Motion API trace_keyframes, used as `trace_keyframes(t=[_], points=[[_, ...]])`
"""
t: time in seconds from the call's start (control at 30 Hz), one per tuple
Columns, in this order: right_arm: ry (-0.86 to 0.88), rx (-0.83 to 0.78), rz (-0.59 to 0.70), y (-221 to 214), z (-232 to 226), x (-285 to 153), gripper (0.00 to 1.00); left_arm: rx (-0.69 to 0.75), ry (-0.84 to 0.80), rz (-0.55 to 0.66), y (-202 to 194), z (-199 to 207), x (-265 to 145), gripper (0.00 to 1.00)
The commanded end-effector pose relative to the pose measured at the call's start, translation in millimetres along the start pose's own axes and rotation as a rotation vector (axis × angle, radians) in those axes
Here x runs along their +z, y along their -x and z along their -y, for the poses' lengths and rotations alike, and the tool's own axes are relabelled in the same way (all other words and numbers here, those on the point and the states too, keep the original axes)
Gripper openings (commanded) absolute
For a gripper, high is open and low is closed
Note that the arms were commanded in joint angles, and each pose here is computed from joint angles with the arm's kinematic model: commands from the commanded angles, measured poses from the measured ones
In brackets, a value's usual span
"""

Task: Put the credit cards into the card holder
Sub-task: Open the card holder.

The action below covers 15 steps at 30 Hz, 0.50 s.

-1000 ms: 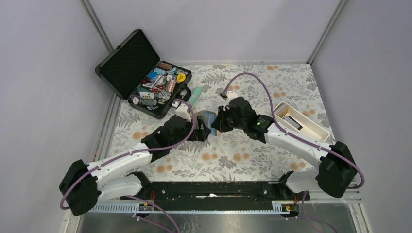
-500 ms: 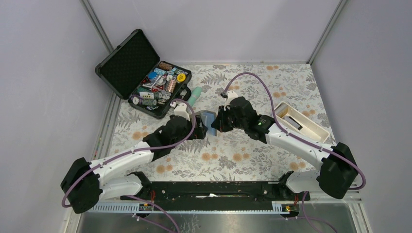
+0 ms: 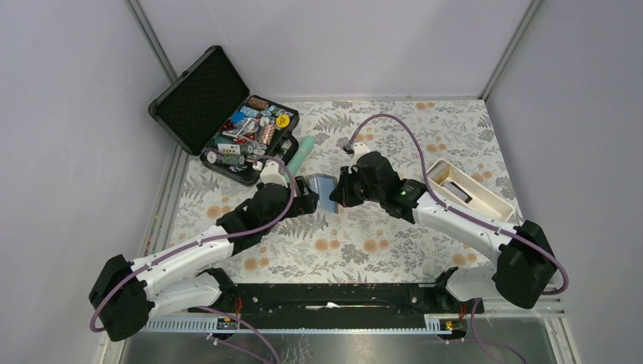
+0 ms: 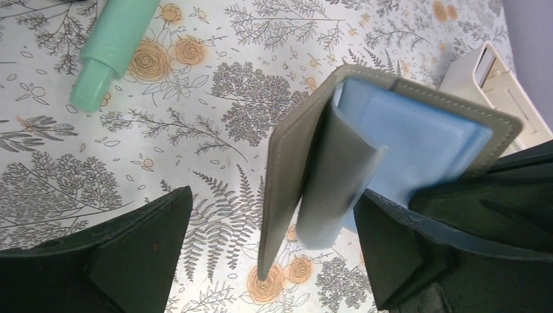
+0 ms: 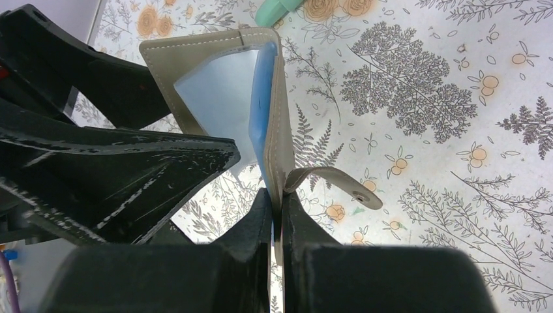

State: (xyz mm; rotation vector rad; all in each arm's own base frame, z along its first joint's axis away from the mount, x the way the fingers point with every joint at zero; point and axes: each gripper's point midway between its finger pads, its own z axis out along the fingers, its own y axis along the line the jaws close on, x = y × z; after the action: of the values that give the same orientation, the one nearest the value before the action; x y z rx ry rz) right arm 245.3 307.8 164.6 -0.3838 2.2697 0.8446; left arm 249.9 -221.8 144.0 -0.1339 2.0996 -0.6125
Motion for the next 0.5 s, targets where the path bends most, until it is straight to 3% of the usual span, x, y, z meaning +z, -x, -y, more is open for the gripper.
trace_keyframes(t=[0.0,0.47], points=[[-0.001,-0.009,0.044,18,-4,1,0.0,-0.085,-0.049,0.038,11,15,4,0.99],[-0.018,-0.013,0.045,14,1,1,0.0,-0.085,-0.117,-0.026,8,30,26,0.97]])
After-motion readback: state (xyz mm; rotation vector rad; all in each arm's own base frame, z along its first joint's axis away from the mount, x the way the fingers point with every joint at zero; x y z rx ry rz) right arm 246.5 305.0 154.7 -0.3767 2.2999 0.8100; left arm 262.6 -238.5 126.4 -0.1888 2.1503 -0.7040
